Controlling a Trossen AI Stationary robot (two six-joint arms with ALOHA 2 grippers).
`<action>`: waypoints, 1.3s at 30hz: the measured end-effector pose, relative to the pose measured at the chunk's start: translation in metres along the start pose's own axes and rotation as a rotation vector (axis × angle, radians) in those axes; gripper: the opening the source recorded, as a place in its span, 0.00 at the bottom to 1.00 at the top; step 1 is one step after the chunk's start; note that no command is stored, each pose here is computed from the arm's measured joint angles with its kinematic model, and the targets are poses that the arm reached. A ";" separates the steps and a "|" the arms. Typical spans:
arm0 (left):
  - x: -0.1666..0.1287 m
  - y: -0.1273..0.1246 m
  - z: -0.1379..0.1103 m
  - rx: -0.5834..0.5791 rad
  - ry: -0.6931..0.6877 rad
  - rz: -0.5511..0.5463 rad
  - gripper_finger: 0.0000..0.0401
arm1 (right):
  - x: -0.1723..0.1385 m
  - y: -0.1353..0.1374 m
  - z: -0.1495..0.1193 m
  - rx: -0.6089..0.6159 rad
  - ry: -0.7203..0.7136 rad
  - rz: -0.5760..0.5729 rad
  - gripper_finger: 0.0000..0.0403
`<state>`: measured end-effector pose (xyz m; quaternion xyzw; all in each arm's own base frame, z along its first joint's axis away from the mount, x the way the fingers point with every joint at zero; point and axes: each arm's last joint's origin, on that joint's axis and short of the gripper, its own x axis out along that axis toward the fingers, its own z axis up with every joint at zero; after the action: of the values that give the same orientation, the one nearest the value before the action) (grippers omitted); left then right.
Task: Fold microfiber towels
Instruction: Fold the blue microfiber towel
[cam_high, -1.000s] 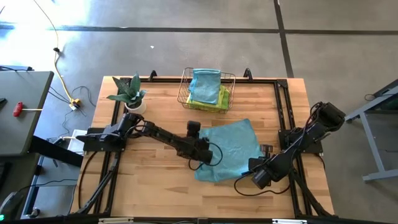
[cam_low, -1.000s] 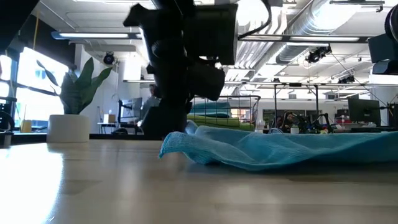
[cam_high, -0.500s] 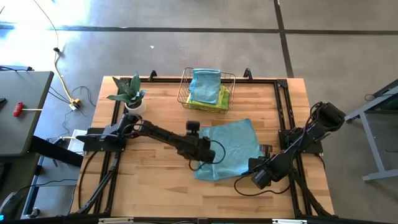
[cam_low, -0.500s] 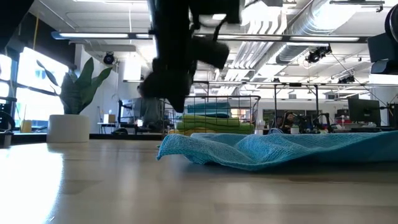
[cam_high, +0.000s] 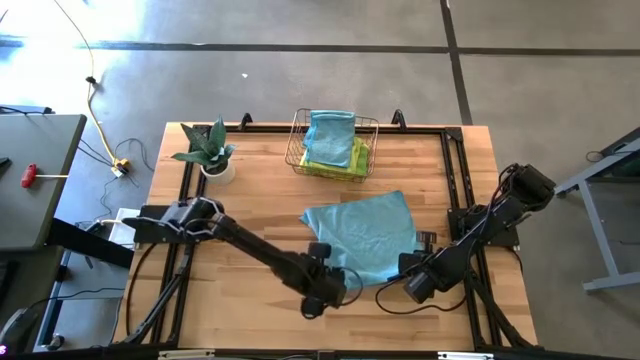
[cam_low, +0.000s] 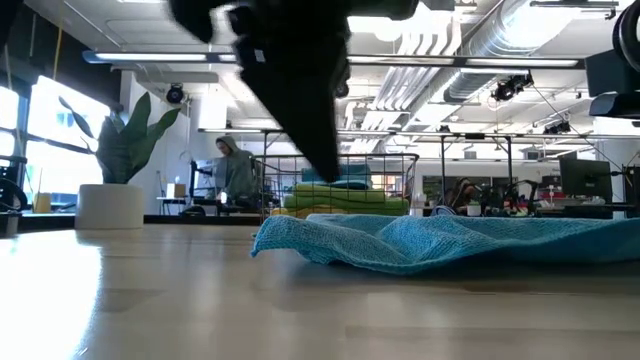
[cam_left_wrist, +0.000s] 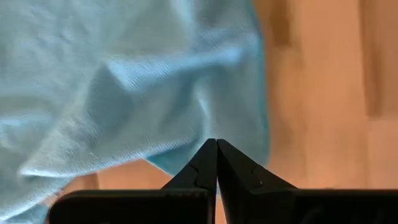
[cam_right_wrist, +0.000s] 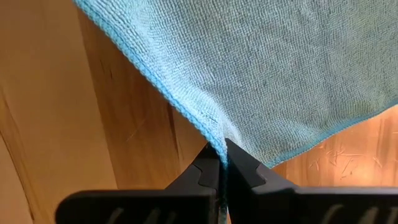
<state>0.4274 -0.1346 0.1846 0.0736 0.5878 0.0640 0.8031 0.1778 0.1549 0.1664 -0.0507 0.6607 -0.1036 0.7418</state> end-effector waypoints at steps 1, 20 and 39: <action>0.001 0.001 0.002 -0.015 -0.010 0.013 0.00 | 0.000 0.000 0.000 0.000 0.000 0.000 0.00; 0.042 0.000 -0.018 -0.176 0.261 -0.013 0.00 | 0.000 0.002 0.001 0.005 -0.015 0.015 0.00; 0.002 -0.008 -0.003 -0.268 0.237 0.040 0.00 | 0.000 0.002 0.002 -0.030 -0.035 0.009 0.00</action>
<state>0.4256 -0.1420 0.1802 -0.0307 0.6630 0.1661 0.7293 0.1804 0.1567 0.1662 -0.0609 0.6493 -0.0894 0.7528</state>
